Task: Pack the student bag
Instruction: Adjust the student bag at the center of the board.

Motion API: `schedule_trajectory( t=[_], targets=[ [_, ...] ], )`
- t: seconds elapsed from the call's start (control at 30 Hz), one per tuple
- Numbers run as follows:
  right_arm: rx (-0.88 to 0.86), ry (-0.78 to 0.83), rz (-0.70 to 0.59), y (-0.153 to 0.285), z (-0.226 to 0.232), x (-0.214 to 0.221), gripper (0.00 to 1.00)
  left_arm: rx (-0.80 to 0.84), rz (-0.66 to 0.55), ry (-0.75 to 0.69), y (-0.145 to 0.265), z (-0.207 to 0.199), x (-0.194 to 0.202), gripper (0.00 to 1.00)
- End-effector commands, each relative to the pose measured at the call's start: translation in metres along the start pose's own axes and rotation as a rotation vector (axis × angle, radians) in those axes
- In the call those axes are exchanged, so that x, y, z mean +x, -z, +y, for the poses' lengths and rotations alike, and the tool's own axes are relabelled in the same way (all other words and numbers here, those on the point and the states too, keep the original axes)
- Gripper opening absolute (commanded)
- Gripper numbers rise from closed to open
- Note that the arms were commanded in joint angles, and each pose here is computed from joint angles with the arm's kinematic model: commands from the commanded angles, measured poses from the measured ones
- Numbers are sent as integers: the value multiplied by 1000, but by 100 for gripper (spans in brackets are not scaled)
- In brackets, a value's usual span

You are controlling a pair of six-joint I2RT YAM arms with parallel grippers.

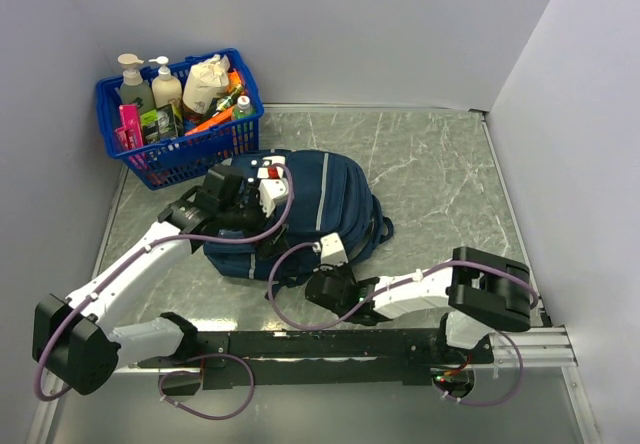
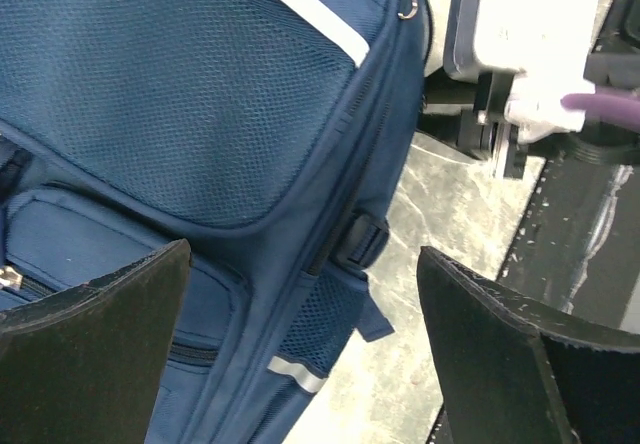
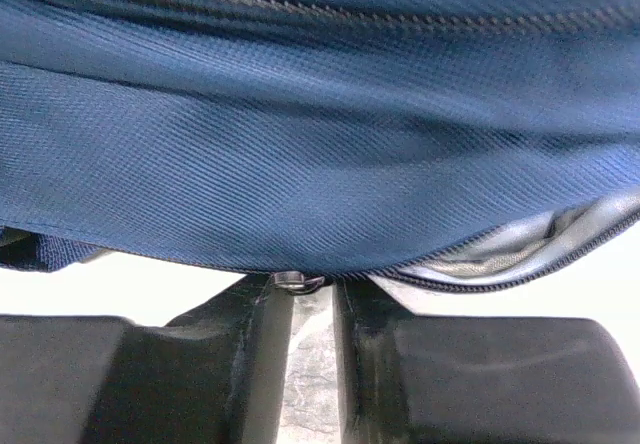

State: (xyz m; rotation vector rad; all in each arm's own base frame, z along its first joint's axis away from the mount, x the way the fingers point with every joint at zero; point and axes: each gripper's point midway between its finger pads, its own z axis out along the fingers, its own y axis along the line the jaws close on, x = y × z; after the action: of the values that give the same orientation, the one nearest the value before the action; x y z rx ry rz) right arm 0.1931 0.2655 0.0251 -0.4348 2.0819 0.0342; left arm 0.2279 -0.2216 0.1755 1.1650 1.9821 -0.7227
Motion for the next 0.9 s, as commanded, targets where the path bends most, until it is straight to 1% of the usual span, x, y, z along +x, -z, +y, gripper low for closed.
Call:
schedule_trajectory(
  t=[0.0,0.03,0.07,0.1,0.13,0.2,0.23,0.3,0.33,0.37,0.4,0.43,0.47,0.57,0.63,0.67,0.73,0.77,0.8,0.83,0.87],
  targets=[
    [-19,-98,-111,8,1,-28,16,41,-56,-12,11,-14,-11,97],
    [-21,-99,-110,10,0,-28,7,44,-48,-18,11,-15,-8,93],
    [-21,-104,-110,12,-1,-29,0,48,-41,-21,13,-17,-6,91],
    [-26,-105,-108,17,-3,-31,0,53,-17,-11,15,-19,0,86],
    [-37,-108,-110,20,-3,-32,0,59,-8,-14,16,-21,2,78],
    [-57,-106,-102,27,-6,-27,0,91,29,-10,18,-29,13,70],
    [-75,-134,-113,33,-8,-32,0,110,41,-24,19,-32,16,64],
    [-104,-160,-115,41,-12,-33,0,164,60,-27,18,-43,22,60],
    [-117,-167,-105,44,-14,-30,0,187,70,-43,19,-49,25,59],
    [-129,-169,-106,46,-15,-30,0,204,67,-61,18,-54,24,60],
    [-159,-183,-98,50,-14,-29,0,211,70,-73,17,-57,26,62],
    [-175,-180,-90,52,-13,-27,0,211,67,-98,15,-58,25,67],
    [-181,-182,-88,53,-13,-27,0,228,74,-124,11,-65,26,68],
    [-221,-204,-70,60,-10,-27,0,245,89,-170,-1,-74,26,64],
    [-225,-210,-60,63,-14,-24,0,237,118,-159,-12,-76,29,60],
    [-224,-216,-60,64,-16,-23,0,239,104,-175,-18,-78,25,59],
    [-237,-228,-60,65,-17,-20,0,234,118,-174,-27,-77,29,58],
    [-274,-232,-91,66,-11,-26,0,228,115,-172,-30,-75,29,58],
    [-292,-217,-94,64,-10,-20,1,231,123,-166,-32,-75,30,57],
    [-301,-215,-98,64,-9,-19,21,229,128,-166,-33,-75,32,56],
    [-306,-215,-101,63,-8,-17,34,217,138,-168,-36,-73,35,55]
  ],
)
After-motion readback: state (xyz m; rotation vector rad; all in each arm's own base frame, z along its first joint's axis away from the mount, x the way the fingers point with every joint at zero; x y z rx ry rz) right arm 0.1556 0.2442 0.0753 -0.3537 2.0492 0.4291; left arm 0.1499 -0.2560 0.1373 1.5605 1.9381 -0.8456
